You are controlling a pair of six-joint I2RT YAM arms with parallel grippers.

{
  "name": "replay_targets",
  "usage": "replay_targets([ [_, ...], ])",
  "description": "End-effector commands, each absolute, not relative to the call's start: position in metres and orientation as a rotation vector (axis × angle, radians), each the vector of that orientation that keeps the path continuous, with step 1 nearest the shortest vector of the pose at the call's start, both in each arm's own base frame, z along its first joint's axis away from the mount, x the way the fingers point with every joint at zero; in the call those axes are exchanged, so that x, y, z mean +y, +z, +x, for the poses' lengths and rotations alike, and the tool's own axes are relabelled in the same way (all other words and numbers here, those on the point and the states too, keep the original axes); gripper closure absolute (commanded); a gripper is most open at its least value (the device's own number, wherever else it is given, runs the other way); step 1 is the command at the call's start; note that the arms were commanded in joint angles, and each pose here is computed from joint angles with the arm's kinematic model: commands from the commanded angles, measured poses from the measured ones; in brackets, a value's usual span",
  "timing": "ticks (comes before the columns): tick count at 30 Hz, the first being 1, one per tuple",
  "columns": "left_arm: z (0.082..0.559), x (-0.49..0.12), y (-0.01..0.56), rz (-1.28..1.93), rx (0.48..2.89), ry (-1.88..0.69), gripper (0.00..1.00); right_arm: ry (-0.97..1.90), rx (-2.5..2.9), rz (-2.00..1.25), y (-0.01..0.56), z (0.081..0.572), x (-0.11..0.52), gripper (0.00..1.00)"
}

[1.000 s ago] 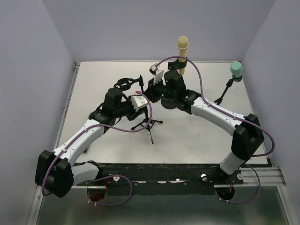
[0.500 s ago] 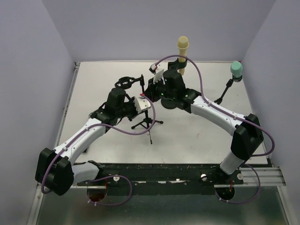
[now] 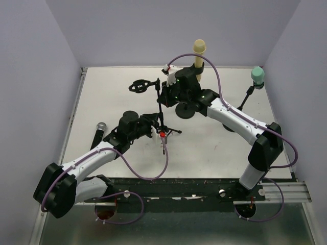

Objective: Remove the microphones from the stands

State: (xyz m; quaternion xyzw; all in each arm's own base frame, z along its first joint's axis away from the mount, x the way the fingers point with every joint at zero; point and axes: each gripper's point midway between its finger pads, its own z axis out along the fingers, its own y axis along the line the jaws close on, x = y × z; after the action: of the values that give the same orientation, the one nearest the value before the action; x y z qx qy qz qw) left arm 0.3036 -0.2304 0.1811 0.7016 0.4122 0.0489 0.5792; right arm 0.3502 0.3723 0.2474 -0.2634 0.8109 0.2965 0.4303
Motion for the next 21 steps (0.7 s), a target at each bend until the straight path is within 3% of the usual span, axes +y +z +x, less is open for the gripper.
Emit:
replay_targets([
  [1, 0.313, -0.236, 0.213, 1.584, 0.799, 0.298, 1.00, 0.750, 1.994, -0.617, 0.260, 0.352, 0.375, 0.99],
  [9, 0.312, -0.217, 0.196, 1.461, 1.163, 0.144, 1.00, 0.742, 1.980, -0.592, 0.259, 0.354, 0.372, 0.99],
  [16, 0.307, -0.215, 0.212, 1.120, 1.506, -0.186, 1.00, 0.731, 1.951, -0.568, 0.262, 0.352, 0.365, 0.99],
  [21, 0.297, -0.224, 0.231, 0.977, 1.573, -0.384, 1.00, 0.732, 1.892, -0.507, 0.272, 0.349, 0.354, 0.99],
])
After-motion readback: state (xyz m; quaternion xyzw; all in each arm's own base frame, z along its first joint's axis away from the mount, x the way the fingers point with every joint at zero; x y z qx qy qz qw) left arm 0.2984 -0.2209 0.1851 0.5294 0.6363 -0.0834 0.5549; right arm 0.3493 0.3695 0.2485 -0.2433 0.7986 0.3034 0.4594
